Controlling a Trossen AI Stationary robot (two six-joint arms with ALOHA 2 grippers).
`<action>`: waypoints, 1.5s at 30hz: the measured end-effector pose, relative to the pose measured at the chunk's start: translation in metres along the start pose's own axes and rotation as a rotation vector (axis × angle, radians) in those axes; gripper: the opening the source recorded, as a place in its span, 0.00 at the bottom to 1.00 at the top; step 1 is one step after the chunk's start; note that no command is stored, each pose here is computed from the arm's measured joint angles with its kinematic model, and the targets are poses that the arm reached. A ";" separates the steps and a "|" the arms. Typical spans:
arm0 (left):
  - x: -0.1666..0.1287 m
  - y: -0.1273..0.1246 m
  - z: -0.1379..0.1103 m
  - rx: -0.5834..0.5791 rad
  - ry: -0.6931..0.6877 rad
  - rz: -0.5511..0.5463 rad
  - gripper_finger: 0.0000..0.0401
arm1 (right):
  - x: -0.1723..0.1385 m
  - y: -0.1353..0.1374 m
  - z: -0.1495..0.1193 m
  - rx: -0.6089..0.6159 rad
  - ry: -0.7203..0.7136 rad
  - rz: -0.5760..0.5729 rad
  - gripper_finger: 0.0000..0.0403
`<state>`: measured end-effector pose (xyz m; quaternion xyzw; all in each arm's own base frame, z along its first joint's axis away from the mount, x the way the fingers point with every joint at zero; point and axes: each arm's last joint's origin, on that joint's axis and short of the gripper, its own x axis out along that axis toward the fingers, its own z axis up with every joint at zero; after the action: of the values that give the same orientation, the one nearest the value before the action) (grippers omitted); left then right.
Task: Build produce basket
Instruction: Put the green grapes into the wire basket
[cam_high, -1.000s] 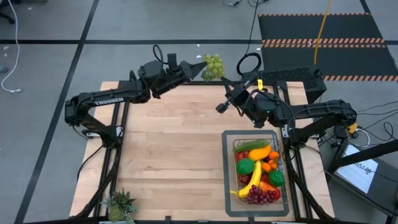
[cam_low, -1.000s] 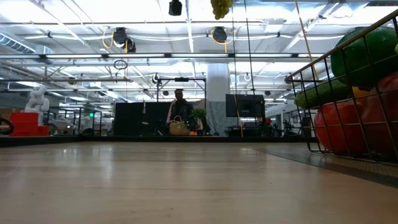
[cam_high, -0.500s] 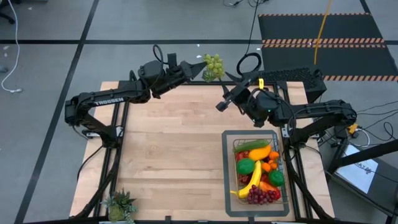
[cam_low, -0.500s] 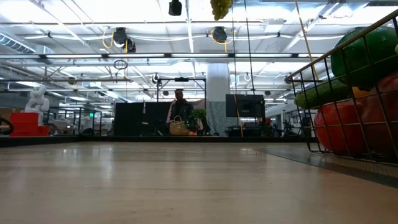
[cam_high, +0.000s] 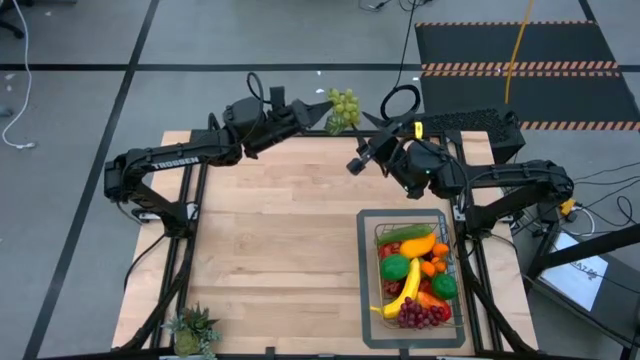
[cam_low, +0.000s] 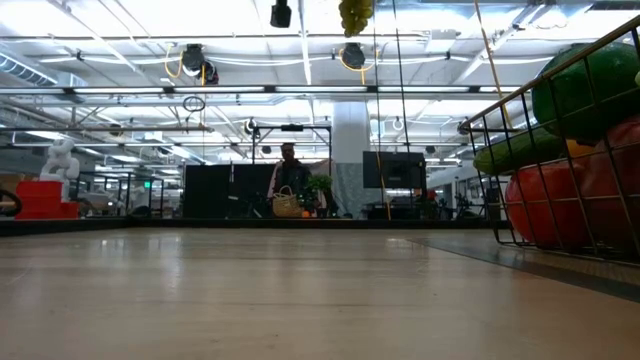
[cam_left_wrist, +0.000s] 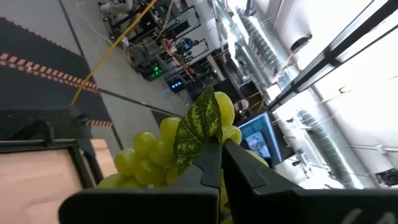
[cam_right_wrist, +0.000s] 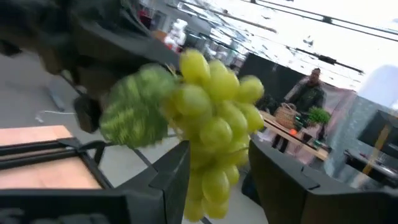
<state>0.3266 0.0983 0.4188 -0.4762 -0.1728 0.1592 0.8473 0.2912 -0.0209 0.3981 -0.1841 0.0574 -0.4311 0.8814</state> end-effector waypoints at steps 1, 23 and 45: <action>0.000 0.001 0.000 0.003 0.004 0.007 0.01 | 0.000 0.000 0.001 -0.002 -0.009 0.012 0.40; 0.000 -0.001 0.002 -0.006 0.002 -0.028 0.01 | -0.001 0.000 -0.012 0.324 0.072 0.025 0.45; 0.000 -0.001 0.002 0.026 0.006 -0.024 0.01 | 0.005 -0.005 -0.005 0.468 -0.014 0.112 0.23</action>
<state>0.3261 0.0995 0.4203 -0.4635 -0.1738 0.1499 0.8559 0.2896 -0.0289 0.3959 0.0256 -0.0402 -0.3819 0.9230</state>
